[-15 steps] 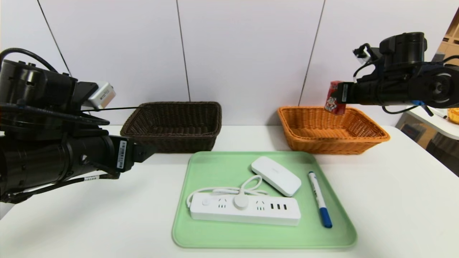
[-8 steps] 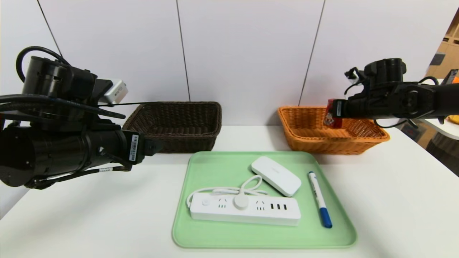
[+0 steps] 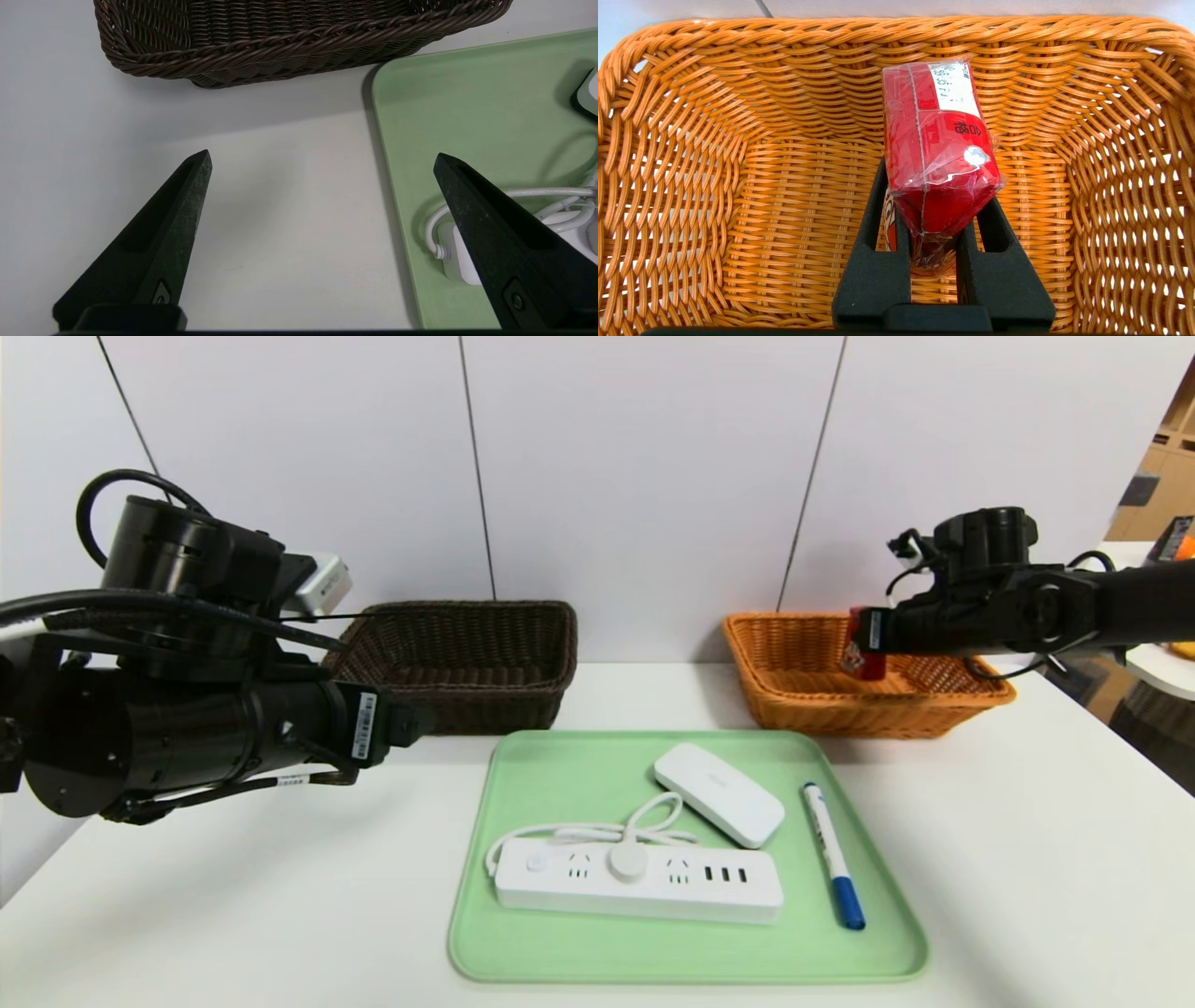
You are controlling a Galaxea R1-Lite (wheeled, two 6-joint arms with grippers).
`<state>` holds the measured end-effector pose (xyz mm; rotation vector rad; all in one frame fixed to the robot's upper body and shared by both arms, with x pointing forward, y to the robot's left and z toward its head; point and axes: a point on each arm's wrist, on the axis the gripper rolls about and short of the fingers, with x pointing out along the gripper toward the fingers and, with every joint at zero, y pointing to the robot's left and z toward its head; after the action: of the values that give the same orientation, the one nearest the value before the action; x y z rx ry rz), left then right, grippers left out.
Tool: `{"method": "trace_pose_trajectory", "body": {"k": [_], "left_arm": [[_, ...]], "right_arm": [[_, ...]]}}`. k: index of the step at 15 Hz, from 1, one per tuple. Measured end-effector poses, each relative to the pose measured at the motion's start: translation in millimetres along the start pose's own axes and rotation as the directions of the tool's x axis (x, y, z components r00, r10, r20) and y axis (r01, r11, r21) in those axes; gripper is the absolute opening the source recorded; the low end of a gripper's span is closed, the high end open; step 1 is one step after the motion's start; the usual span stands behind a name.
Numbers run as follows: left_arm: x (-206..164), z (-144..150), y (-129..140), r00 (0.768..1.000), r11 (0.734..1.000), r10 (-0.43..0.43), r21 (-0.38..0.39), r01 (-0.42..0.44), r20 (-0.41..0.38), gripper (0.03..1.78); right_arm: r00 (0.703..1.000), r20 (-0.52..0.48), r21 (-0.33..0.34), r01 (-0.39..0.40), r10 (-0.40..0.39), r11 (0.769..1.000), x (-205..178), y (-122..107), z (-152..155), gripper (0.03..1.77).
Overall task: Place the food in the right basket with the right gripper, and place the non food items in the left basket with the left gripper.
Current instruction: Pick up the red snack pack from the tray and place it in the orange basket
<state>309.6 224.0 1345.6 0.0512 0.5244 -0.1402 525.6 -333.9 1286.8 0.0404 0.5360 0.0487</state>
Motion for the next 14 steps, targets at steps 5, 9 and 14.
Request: {"method": "trace_pose_trajectory", "body": {"k": [5, 9, 14], "left_arm": [[0.7, -0.4, -0.6, 1.0, 1.0, 0.001, 0.001, -0.001, -0.003, 1.69], [0.9, -0.8, -1.3, 1.0, 1.0, 0.0, 0.003, 0.0, -0.004, 1.69], [0.9, -0.7, -1.4, 1.0, 1.0, 0.001, 0.003, -0.001, -0.004, 1.69]], "right_arm": [[1.0, -0.018, -0.001, -0.002, 0.002, 1.0, 4.5, -1.7, -5.0, 0.7], [1.0, -0.028, 0.003, -0.005, 0.005, 1.0, 6.3, -1.6, -7.7, 1.11], [1.0, 0.014, -0.006, -0.009, 0.009, 1.0, -13.4, 2.9, 5.1, 1.39]]}}
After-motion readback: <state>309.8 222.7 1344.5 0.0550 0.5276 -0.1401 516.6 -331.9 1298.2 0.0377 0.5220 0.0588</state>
